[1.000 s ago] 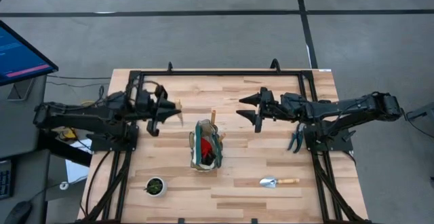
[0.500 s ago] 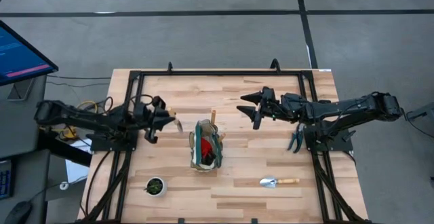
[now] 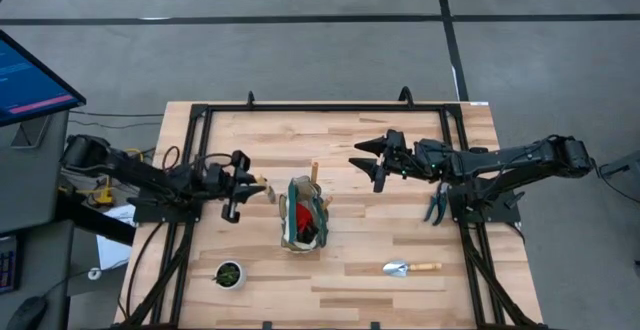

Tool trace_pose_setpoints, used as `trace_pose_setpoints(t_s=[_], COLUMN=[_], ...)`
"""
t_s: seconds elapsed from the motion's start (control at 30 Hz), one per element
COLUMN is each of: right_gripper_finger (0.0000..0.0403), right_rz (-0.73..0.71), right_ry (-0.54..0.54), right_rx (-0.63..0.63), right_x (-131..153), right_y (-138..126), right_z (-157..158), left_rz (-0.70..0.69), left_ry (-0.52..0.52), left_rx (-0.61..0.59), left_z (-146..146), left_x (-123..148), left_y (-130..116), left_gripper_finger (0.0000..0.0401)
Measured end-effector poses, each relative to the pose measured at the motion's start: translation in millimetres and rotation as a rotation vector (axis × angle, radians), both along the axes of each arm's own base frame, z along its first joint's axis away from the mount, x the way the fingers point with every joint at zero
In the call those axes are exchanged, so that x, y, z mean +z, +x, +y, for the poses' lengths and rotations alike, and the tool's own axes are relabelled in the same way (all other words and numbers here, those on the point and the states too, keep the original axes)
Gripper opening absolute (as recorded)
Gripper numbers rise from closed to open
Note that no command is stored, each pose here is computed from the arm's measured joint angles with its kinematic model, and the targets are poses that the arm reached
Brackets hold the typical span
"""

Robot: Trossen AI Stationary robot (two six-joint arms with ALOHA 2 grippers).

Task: Pick & Place Garden tools in Gardening bag
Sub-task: Put the brown trowel into the green gardening bag

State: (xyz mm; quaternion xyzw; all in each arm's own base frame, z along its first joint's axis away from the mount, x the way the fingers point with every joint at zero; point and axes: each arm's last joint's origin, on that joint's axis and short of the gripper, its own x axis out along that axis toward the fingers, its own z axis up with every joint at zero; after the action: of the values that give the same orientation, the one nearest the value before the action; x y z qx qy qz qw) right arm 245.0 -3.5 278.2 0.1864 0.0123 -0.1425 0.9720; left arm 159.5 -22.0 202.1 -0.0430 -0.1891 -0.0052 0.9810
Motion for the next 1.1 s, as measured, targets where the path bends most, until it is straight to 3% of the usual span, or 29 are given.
trace_pose_setpoints(t_s=[0.7,1.1], right_gripper_finger=[0.026,0.026], right_rz=[0.005,0.01], right_ry=[-0.008,-0.023], right_rx=[0.028,0.06], right_x=[-0.3,-0.4], right_y=[0.0,-0.1], right_z=[5.1,12.7], left_rz=[0.141,0.227], left_ry=[-0.016,-0.029], left_rx=[0.039,0.015], left_z=[-1.2,-1.8], left_x=[-37.7,-53.2], left_y=[30.7,31.6], left_gripper_finger=[0.0048,0.0049])
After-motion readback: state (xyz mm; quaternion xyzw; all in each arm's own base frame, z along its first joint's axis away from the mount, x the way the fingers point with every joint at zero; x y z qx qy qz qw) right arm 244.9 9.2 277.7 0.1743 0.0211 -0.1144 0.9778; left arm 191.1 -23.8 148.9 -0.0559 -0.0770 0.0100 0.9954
